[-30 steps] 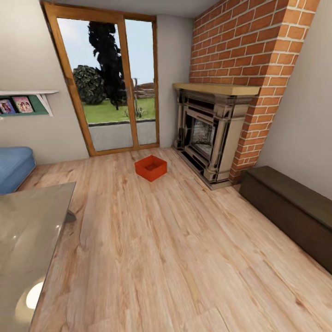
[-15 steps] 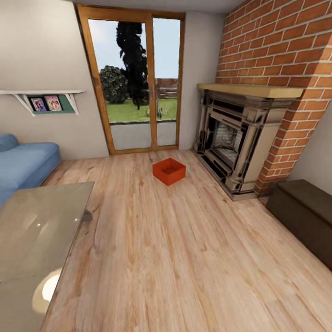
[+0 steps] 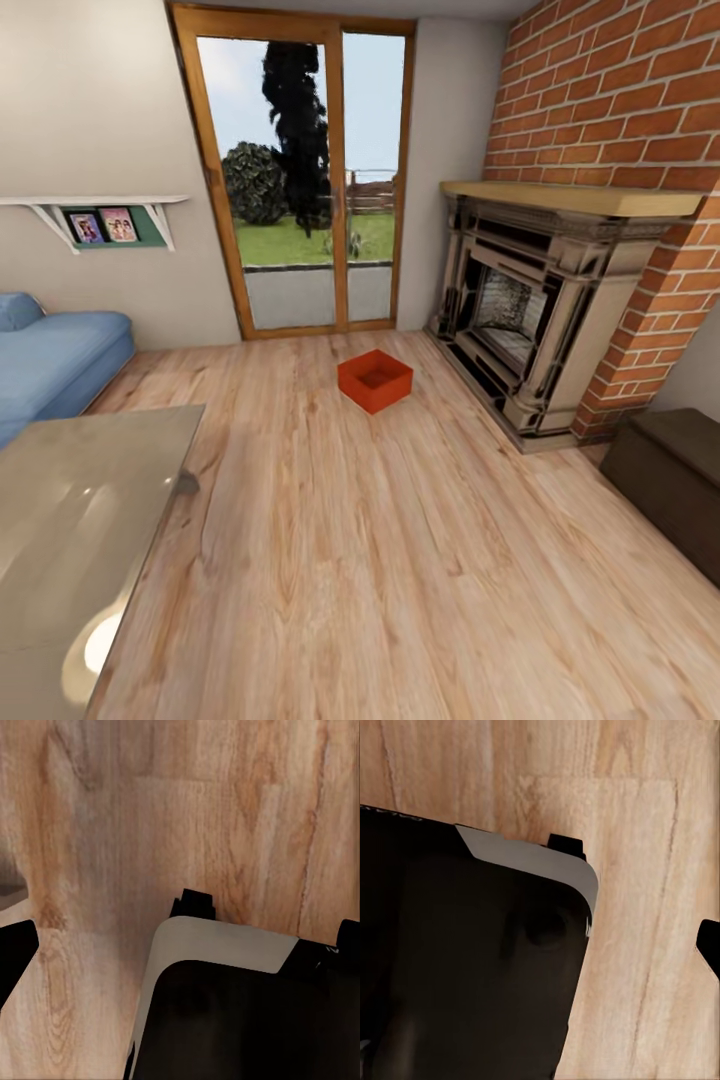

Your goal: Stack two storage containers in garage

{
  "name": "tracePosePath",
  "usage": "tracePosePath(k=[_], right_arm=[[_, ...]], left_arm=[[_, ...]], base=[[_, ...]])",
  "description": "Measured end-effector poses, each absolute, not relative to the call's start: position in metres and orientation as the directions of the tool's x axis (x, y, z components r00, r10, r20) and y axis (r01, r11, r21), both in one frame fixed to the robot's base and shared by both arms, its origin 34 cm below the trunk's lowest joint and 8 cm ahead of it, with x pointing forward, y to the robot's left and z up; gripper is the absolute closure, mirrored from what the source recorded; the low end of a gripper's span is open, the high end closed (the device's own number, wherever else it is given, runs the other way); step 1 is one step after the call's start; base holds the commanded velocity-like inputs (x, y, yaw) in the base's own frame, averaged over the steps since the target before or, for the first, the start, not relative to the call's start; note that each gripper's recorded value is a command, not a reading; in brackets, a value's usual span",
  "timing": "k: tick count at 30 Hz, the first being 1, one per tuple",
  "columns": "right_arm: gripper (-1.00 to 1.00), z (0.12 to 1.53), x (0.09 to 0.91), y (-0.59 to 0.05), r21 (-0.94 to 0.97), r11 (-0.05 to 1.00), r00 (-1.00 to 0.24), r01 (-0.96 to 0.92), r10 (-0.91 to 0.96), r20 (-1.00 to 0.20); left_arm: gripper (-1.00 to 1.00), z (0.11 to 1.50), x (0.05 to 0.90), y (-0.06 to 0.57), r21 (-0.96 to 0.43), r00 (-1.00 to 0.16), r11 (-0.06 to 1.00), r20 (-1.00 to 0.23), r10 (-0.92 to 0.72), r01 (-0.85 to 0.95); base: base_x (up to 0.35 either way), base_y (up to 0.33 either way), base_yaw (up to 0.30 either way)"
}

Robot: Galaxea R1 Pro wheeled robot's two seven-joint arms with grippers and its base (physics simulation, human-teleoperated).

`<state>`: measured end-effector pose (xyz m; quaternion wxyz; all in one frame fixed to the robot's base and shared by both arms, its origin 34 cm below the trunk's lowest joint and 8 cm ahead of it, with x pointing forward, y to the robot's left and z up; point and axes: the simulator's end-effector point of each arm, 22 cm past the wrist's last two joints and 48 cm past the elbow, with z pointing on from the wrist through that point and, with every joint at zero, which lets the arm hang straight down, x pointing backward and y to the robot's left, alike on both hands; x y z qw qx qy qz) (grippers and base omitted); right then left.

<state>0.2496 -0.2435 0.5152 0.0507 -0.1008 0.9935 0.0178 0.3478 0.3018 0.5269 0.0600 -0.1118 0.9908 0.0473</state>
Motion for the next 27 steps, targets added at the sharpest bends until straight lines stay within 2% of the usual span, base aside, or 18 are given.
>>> tracePosePath(k=[19,27], right_arm=[[-1.0,0.5152,0.25,-0.2429,0.026,0.979,-0.975,-0.202,-0.198,-0.104],[-1.0,0.5152,0.2497,-0.2435,0.025,0.979,-0.975,-0.201,-0.198,-0.104]], left_arm=[[-1.0,0.5269,0.3478,0.302,0.081,-0.968,0.97,-0.129,-0.216,-0.228],[-1.0,0.5269,0.3477,0.3022,0.081,-0.968,0.97,-0.13,-0.216,-0.228]], base=[[0.322,0.0,0.001],[0.322,0.0,0.209]])
